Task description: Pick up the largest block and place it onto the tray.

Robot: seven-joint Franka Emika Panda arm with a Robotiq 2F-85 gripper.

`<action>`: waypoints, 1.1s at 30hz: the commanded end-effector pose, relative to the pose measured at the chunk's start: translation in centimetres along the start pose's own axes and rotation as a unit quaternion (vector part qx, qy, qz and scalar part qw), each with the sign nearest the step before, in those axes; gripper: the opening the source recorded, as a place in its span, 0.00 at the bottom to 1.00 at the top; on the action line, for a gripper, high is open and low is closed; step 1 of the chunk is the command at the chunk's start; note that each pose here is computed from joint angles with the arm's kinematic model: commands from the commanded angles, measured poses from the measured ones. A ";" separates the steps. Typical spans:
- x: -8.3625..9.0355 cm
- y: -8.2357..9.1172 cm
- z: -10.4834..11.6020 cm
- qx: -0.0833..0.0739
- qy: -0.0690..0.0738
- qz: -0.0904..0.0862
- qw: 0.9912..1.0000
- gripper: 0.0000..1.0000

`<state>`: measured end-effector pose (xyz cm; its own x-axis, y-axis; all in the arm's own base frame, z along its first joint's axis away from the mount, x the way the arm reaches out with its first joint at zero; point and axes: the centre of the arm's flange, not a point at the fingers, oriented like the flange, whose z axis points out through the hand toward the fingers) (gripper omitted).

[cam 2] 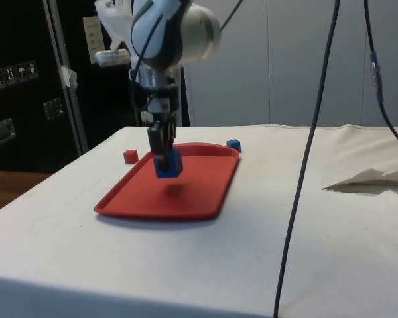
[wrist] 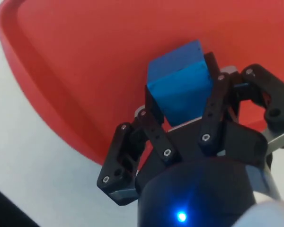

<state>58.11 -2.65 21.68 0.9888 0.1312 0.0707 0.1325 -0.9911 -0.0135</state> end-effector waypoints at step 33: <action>0.0 1.0 1.6 0.001 0.020 -0.003 1.000 1.00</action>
<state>58.23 -3.62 19.37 0.9856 0.1375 0.0980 0.1395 -0.9901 -0.0131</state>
